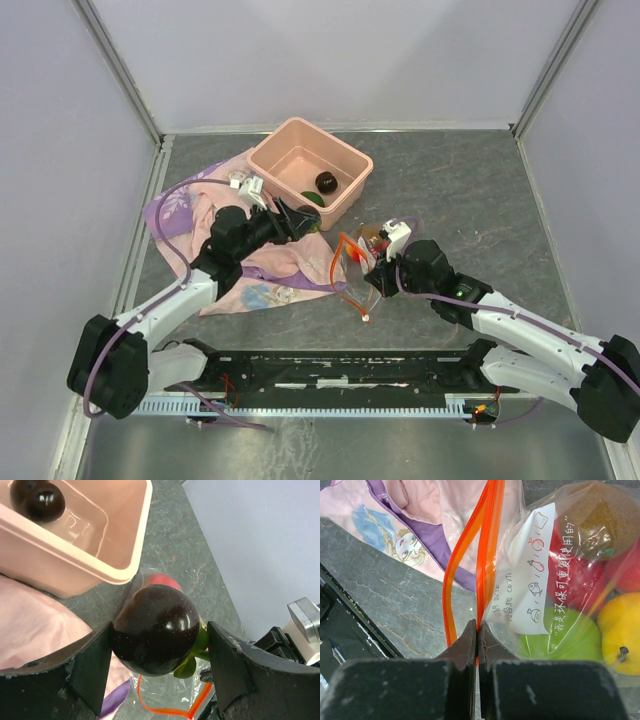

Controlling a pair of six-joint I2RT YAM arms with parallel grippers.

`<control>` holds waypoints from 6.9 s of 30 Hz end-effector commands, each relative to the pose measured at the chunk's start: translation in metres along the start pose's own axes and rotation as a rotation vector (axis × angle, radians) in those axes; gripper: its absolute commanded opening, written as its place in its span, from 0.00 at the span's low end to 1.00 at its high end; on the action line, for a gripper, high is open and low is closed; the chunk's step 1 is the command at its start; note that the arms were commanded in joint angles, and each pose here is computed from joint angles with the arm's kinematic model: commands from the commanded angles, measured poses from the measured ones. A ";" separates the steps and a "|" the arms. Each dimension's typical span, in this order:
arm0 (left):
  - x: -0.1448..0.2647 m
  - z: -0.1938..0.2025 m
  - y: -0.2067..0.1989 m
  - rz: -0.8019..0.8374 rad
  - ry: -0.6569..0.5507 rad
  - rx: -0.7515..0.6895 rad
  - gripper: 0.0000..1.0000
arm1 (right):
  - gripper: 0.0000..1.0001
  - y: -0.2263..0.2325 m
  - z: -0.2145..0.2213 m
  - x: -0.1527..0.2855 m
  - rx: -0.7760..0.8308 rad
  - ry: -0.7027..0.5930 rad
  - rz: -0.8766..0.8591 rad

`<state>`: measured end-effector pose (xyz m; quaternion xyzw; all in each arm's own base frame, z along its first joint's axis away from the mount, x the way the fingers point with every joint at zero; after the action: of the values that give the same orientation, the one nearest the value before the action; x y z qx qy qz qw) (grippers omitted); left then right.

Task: Open the zip-top bag and remove the fake food
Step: Place the fake fruit in the bin, then pick up the fake fruit from the zipper food storage bag.

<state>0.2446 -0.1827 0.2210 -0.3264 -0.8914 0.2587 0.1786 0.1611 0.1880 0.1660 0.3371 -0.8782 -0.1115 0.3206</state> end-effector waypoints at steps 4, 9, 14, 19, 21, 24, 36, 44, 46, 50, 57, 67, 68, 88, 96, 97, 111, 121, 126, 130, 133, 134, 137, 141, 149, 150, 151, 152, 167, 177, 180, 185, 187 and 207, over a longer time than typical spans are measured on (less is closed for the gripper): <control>-0.022 -0.042 -0.013 0.067 -0.080 -0.004 0.41 | 0.02 0.004 -0.006 0.001 0.008 -0.046 -0.023; -0.045 -0.058 -0.002 0.002 -0.087 0.005 0.41 | 0.02 0.004 -0.005 0.000 0.007 -0.044 -0.025; -0.085 -0.072 0.025 -0.223 -0.061 0.031 0.77 | 0.02 0.004 -0.005 0.000 0.006 -0.044 -0.027; -0.107 -0.100 0.037 -0.389 -0.083 -0.023 1.00 | 0.02 0.004 -0.006 0.000 0.006 -0.042 -0.032; -0.107 -0.115 0.030 -0.385 -0.129 -0.038 1.00 | 0.02 0.004 -0.006 0.000 0.009 -0.041 -0.029; -0.101 -0.134 0.019 -0.374 -0.191 -0.059 1.00 | 0.02 0.005 -0.009 -0.001 0.014 -0.037 -0.027; -0.052 -0.135 -0.007 -0.189 -0.322 -0.128 0.99 | 0.02 0.008 -0.015 0.006 0.029 -0.055 -0.037; -0.016 -0.112 -0.017 -0.073 -0.339 -0.133 1.00 | 0.02 0.008 -0.013 0.012 0.024 -0.059 -0.041; -0.008 -0.103 -0.021 -0.025 -0.311 -0.130 1.00 | 0.03 0.009 -0.013 0.014 0.024 -0.059 -0.047; 0.009 -0.076 -0.028 0.102 -0.248 -0.106 1.00 | 0.03 0.012 -0.013 0.019 0.025 -0.058 -0.069; 0.046 -0.021 -0.031 0.291 -0.192 -0.009 0.97 | 0.03 0.012 -0.009 0.026 0.006 -0.057 -0.082; 0.068 0.042 -0.055 0.413 -0.164 -0.029 0.96 | 0.03 0.015 -0.012 0.032 -0.016 -0.056 -0.078; 0.069 0.047 -0.057 0.424 -0.160 -0.030 0.95 | 0.03 0.015 -0.013 0.032 -0.016 -0.054 -0.079; 0.085 0.095 -0.046 0.380 -0.061 0.098 0.65 | 0.03 0.033 -0.020 0.023 0.015 -0.004 -0.219; 0.071 0.110 -0.066 0.400 0.022 0.097 0.55 | 0.03 0.046 -0.026 0.012 0.037 -0.006 -0.299; 0.069 0.114 -0.068 0.396 0.038 0.091 0.55 | 0.03 0.047 -0.026 0.011 0.038 -0.005 -0.301; 0.027 0.131 -0.064 0.194 0.103 -0.015 0.53 | 0.26 0.048 -0.025 0.015 0.090 0.018 -0.321; 0.007 0.144 -0.062 0.248 0.098 -0.192 0.56 | 0.62 0.018 -0.050 0.075 0.041 -0.186 0.068; 0.000 0.149 -0.064 0.301 0.112 -0.248 0.57 | 0.47 -0.032 -0.029 0.071 -0.076 -0.137 0.423; 0.000 0.153 -0.061 0.307 0.125 -0.260 0.59 | 0.24 -0.064 -0.017 0.062 -0.194 -0.063 0.478; -0.002 0.156 -0.062 0.315 0.142 -0.255 0.62 | 0.17 -0.066 -0.011 0.049 -0.240 -0.009 0.433; -0.003 0.156 -0.063 0.319 0.147 -0.250 0.63 | 0.17 -0.067 -0.009 0.045 -0.251 0.001 0.423; -0.007 0.161 -0.062 0.311 0.169 -0.236 0.68 | 0.16 -0.065 -0.001 0.031 -0.286 0.031 0.356; -0.014 0.168 -0.060 0.276 0.214 -0.201 0.77 | 0.15 -0.062 0.010 0.020 -0.297 0.083 0.275; -0.021 0.177 -0.058 0.263 0.250 -0.161 0.92 | 0.17 -0.061 0.018 0.015 -0.281 0.084 0.212; -0.023 0.176 -0.059 0.263 0.245 -0.161 0.92 | 0.17 -0.061 0.017 0.013 -0.277 0.084 0.209; -0.024 0.177 -0.059 0.258 0.244 -0.161 0.92 | 0.18 -0.061 0.016 0.011 -0.273 0.088 0.204; -0.024 0.176 -0.059 0.252 0.240 -0.160 0.92 | 0.18 -0.061 0.015 0.009 -0.272 0.094 0.197; -0.031 0.172 -0.058 0.271 0.196 -0.149 0.93 | 0.22 -0.048 -0.021 0.014 -0.219 -0.084 0.114; -0.033 0.174 -0.058 0.285 0.189 -0.094 0.93 | 0.19 -0.058 -0.001 -0.003 -0.250 0.034 0.144; -0.035 0.176 -0.057 0.280 0.194 -0.085 0.93 | 0.18 -0.059 0.003 -0.008 -0.255 0.064 0.133; -0.037 0.177 -0.054 0.254 0.192 -0.083 0.94 | 0.20 -0.057 0.006 -0.013 -0.238 0.089 0.087; -0.039 0.178 -0.051 0.229 0.199 -0.086 0.95 | 0.21 -0.056 0.006 -0.014 -0.230 0.095 0.072; -0.048 0.181 -0.050 0.182 0.236 -0.066 0.96 | 0.23 -0.030 0.009 -0.043 -0.182 0.151 -0.112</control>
<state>0.1638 -0.2941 0.0772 -0.4149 -0.8527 0.1616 0.2731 0.1923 0.1694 0.1096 0.2984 -0.8321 -0.1720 0.4348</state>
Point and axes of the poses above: each gripper's point midway between its finger pads, its own x axis back along the fingers, its own y axis along the line the jaws close on, z = x × y, the point moved 8 cm from there along x, back along the fingers, and after that the axes turned 8 degrees about -x, right-handed, at the moved point
